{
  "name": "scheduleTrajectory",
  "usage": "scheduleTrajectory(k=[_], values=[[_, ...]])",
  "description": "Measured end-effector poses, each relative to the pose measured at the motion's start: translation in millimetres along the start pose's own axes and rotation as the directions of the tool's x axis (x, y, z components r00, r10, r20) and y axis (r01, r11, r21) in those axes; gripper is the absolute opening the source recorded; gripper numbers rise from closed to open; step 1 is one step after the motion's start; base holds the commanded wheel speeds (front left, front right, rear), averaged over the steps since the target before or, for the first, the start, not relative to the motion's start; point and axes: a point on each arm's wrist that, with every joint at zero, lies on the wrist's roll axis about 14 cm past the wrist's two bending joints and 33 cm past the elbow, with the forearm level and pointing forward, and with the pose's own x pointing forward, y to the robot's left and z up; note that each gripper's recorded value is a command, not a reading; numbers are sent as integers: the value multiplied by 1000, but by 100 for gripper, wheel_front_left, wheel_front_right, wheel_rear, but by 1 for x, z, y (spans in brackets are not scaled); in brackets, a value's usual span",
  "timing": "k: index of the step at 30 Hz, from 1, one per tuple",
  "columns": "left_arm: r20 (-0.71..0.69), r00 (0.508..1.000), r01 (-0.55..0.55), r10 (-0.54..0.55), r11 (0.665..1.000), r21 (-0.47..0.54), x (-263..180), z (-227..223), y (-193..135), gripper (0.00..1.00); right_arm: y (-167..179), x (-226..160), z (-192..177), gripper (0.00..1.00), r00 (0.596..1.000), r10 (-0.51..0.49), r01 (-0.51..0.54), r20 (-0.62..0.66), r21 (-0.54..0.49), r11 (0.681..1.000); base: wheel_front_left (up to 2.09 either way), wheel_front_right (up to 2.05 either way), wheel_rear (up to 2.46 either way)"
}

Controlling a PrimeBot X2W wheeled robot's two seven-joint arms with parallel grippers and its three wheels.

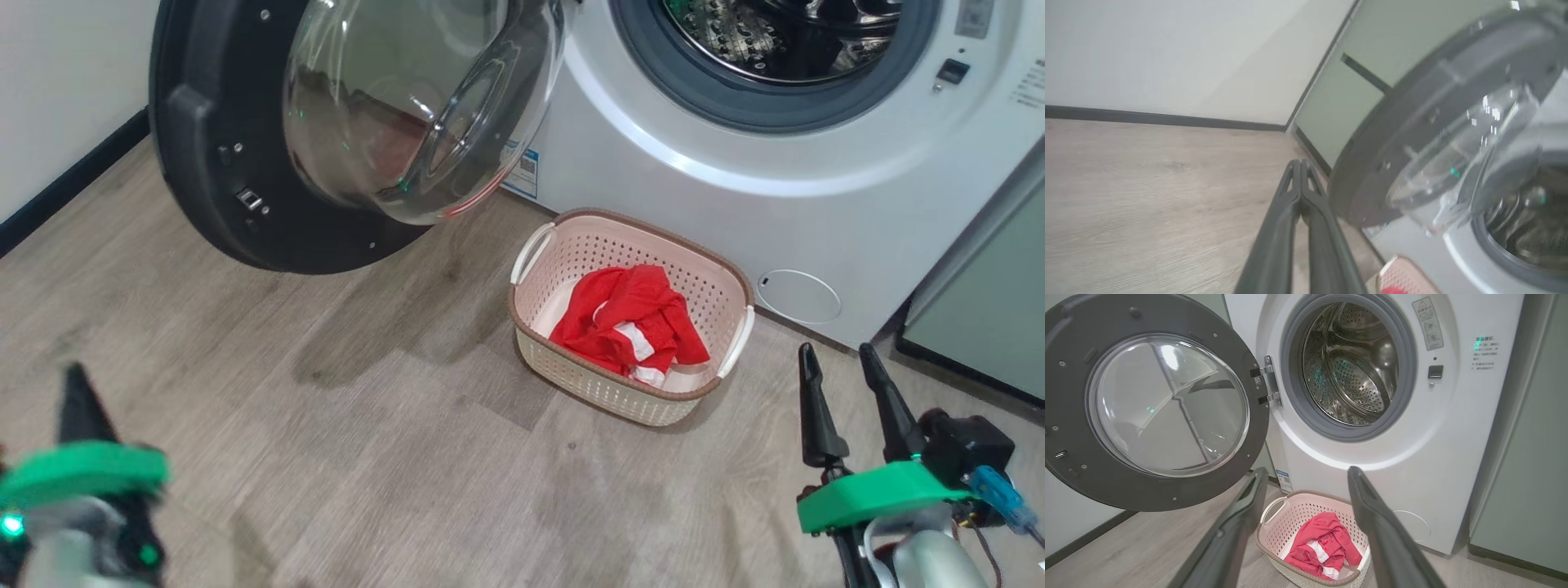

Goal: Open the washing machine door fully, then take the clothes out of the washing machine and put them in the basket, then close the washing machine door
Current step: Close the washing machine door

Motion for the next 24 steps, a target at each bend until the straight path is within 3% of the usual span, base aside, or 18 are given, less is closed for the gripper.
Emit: scheduleTrajectory(k=[3,6,10,17,21,24], values=[[44,999,-9,17,984,-179,24,28,-3,0,-6,-4,1,100,1000,-18,18,2,-1,1000,0,0,0],[66,997,-24,51,930,-366,45,54,3,0,-13,-10,0,100,999,-43,43,-2,-1,999,0,0,0],[-15,996,-81,90,799,-596,67,59,15,0,-20,-17,-3,100,998,-65,65,-10,0,998,0,0,0],[-203,979,-160,4,628,-761,105,62,-11,0,-29,-25,-3,100,995,-94,95,-11,0,996,0,0,0],[-257,961,-151,-98,595,-789,121,68,-41,0,-39,-33,-3,100,992,-127,127,-10,-2,992,0,0,0],[-288,948,-151,-136,603,-783,129,68,-56,0,-49,-39,-3,100,988,-156,156,-11,-5,988,0,0,0]])
